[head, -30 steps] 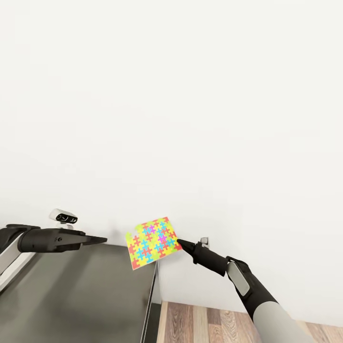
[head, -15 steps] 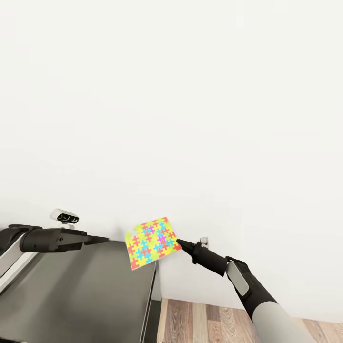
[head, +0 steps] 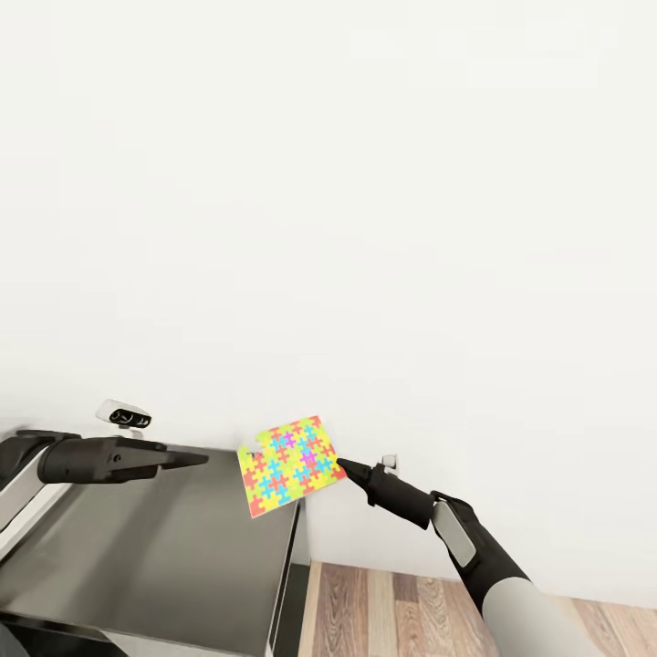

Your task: Put all the toys in the child's room - the three board games (two on the bed and one on the table), the two jigsaw puzzles on the table, and the tennis ball on the table - inside the toy box on the table in the child's room.

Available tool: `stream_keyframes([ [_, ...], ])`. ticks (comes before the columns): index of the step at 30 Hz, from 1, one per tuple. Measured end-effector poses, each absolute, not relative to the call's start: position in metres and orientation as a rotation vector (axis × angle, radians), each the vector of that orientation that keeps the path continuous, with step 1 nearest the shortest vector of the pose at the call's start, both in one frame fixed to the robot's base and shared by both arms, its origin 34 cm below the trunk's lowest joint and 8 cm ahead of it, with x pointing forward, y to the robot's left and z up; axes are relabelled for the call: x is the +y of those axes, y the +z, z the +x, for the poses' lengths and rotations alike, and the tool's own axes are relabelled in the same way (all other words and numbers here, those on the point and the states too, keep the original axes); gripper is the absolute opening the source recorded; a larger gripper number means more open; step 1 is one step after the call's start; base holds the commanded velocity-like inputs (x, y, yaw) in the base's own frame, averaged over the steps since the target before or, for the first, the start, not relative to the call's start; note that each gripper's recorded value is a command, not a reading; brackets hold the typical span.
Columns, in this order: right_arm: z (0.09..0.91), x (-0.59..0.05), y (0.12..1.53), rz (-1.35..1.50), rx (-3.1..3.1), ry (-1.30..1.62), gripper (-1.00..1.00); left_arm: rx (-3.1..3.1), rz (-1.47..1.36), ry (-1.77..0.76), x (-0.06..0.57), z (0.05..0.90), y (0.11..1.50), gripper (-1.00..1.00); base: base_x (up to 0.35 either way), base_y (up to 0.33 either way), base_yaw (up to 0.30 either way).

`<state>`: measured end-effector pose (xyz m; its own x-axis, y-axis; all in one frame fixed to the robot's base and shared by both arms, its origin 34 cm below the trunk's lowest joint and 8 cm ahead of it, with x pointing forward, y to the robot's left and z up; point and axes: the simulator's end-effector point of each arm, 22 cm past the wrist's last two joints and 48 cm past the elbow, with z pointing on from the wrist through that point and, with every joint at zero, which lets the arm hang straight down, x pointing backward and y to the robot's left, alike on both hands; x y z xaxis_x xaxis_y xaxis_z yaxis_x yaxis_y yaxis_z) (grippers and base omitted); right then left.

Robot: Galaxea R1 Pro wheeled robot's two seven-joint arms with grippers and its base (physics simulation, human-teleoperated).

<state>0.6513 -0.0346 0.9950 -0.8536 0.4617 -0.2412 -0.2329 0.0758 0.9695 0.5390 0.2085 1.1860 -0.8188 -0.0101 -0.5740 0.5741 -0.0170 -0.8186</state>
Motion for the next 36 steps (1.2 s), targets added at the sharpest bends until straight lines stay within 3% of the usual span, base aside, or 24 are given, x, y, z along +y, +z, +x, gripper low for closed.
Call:
stream_keyframes([
  [36,0.642,-0.033,1.027,0.203,1.838,1.828,-1.0,1.837,0.609,-1.868,0.209,0.525,1.213,1.0,0.0,0.0,0.0],
])
